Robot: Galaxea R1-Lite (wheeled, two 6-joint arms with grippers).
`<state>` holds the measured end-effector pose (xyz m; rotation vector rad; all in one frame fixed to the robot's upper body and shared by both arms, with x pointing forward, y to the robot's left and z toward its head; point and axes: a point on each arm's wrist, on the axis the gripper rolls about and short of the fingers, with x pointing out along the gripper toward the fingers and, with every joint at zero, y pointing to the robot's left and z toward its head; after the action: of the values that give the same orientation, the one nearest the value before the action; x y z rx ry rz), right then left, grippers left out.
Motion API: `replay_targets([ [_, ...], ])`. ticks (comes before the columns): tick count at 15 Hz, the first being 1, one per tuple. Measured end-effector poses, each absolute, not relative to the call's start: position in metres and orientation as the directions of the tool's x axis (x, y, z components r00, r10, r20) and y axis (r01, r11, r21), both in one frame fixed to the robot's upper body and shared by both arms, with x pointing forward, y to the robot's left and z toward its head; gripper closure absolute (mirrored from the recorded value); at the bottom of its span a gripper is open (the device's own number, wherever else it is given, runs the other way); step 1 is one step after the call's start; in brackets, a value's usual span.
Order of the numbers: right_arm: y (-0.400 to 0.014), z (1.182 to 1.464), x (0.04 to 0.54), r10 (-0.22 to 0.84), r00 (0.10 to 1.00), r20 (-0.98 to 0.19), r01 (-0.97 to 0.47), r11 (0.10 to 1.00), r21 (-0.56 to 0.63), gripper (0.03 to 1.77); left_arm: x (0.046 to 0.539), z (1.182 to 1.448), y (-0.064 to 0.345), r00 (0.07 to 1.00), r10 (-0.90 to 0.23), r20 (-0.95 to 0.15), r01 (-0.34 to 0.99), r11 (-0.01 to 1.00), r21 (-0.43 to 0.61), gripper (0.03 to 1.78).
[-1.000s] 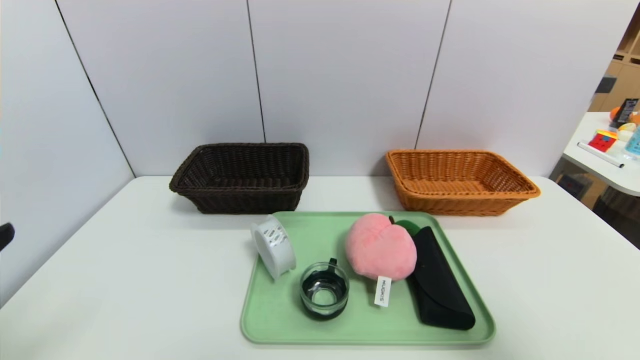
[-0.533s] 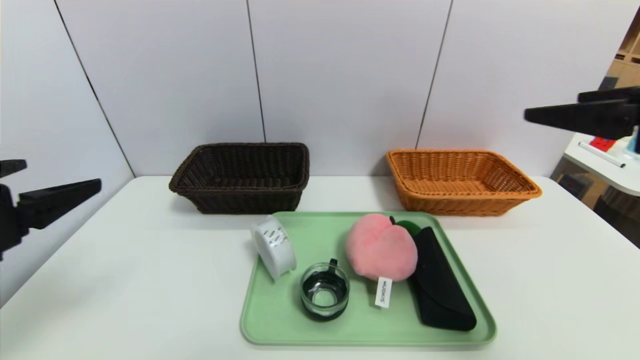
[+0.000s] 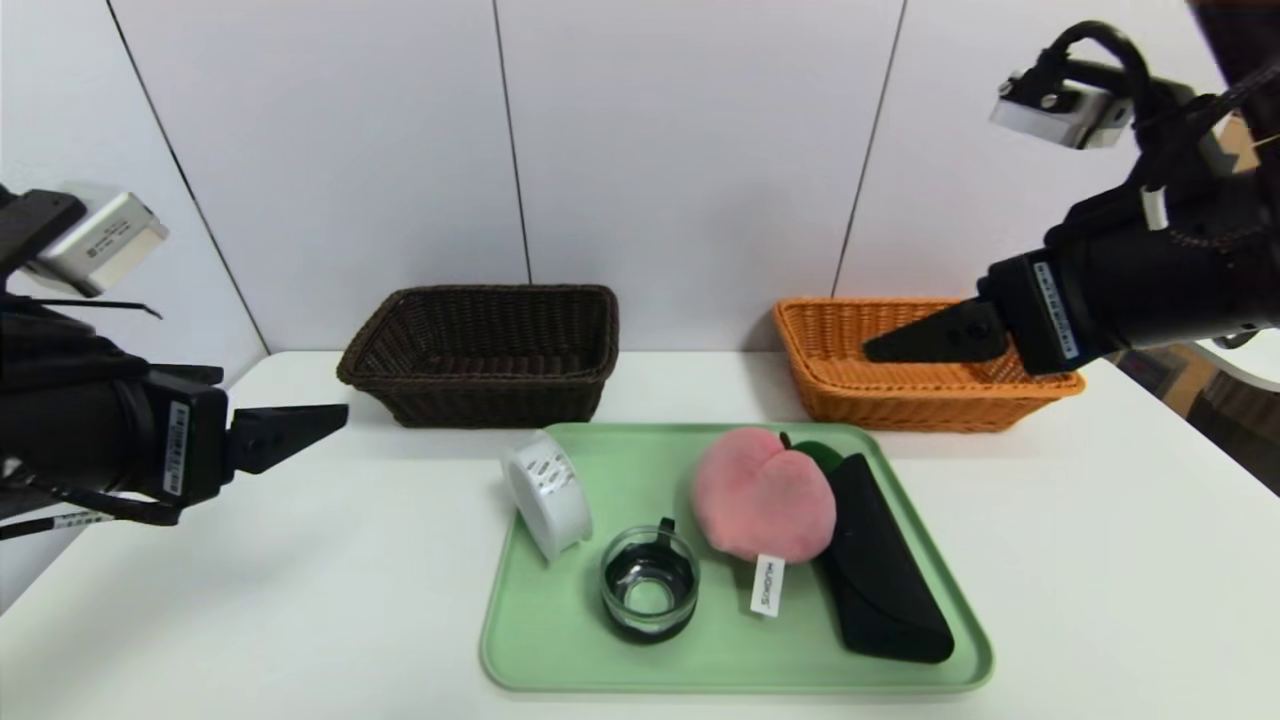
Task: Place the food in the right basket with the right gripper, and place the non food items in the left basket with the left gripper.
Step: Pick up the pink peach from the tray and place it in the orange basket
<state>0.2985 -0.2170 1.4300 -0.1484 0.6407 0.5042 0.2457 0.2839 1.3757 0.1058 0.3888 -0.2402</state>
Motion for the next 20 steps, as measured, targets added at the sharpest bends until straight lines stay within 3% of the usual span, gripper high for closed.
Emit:
replay_targets([
  [11,-0.14,1.384,0.356,0.273,0.515,-0.812,-0.315,0.942,0.117,0.1,0.257,1.374,0.265,0.868,-0.228,-0.44,0.26,0.965,0.013,0.12],
  [20,-0.107,1.335,0.372,0.159,0.374,-0.914,-0.277,0.959,0.053,0.1,0.254,1.374,0.267,0.871,-0.226,-0.436,0.255,0.967,0.008,0.12],
])
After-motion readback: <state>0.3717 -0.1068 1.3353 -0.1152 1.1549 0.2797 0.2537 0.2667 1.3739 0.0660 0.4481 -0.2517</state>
